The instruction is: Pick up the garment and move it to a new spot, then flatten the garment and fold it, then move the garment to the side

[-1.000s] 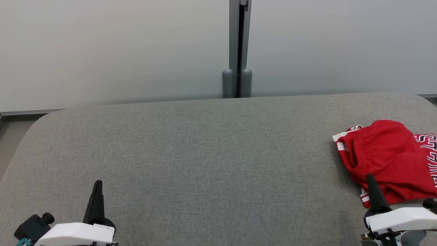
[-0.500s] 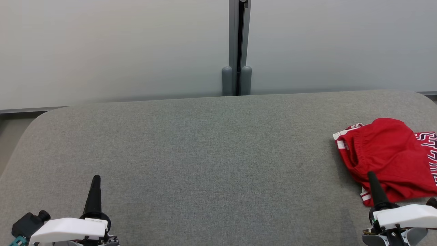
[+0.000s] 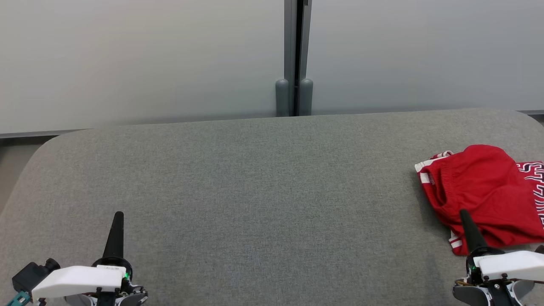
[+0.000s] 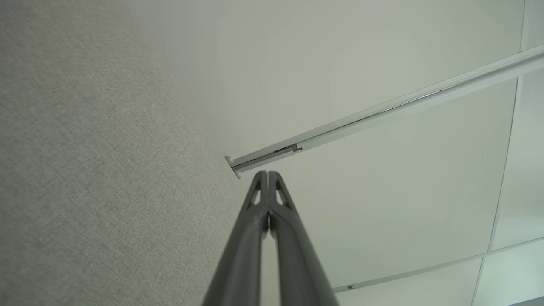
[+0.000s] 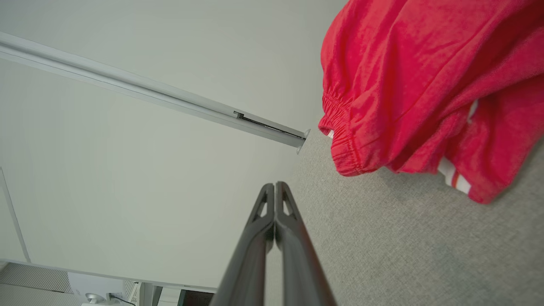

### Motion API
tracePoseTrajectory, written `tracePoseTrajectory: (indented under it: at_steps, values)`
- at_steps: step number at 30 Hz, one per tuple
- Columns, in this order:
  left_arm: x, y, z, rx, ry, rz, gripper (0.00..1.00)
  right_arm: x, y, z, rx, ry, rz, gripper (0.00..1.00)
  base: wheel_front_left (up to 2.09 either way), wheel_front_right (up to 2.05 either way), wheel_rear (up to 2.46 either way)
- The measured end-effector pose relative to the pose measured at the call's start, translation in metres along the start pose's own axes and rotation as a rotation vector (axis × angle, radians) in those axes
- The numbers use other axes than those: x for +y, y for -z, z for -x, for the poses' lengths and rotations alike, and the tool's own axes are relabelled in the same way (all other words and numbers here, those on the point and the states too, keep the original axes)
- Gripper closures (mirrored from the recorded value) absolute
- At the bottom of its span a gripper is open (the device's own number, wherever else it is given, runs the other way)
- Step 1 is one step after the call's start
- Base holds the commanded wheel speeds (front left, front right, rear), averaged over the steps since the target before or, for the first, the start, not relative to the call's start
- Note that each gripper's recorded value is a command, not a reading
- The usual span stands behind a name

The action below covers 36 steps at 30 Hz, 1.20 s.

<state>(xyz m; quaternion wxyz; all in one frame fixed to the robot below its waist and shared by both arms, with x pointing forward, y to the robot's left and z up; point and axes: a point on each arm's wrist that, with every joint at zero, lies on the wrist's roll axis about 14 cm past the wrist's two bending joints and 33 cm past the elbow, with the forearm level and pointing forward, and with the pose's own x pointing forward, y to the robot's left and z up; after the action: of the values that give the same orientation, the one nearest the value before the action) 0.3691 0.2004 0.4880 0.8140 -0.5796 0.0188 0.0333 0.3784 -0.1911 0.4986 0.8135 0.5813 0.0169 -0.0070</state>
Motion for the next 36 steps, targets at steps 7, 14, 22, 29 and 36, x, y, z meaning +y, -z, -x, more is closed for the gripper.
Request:
tracePoseTrajectory:
  at_steps: [7,14,22,29,36]
  values:
    - [-0.003,-0.001,-0.003,0.003,0.009,0.060,1.00,0.001,-0.001,-0.002,0.001,-0.004,-0.057,1.00,0.00,0.00,0.00]
    - [-0.005,-0.001,-0.006,0.007,0.016,0.117,1.00,0.001,-0.003,-0.003,-0.004,-0.005,-0.113,1.00,0.00,0.00,0.00]
    - [-0.007,-0.002,-0.008,0.011,0.023,0.178,1.00,0.002,-0.005,-0.005,-0.006,-0.011,-0.173,1.00,0.00,0.00,0.00]
    - [-0.011,-0.002,-0.012,0.016,0.038,0.228,1.00,0.002,-0.007,-0.006,-0.008,-0.013,-0.223,1.00,0.00,0.00,0.00]
    - [-0.012,-0.003,-0.013,0.019,0.044,0.276,1.00,0.002,-0.008,-0.007,-0.010,-0.018,-0.271,1.00,0.00,0.00,0.00]
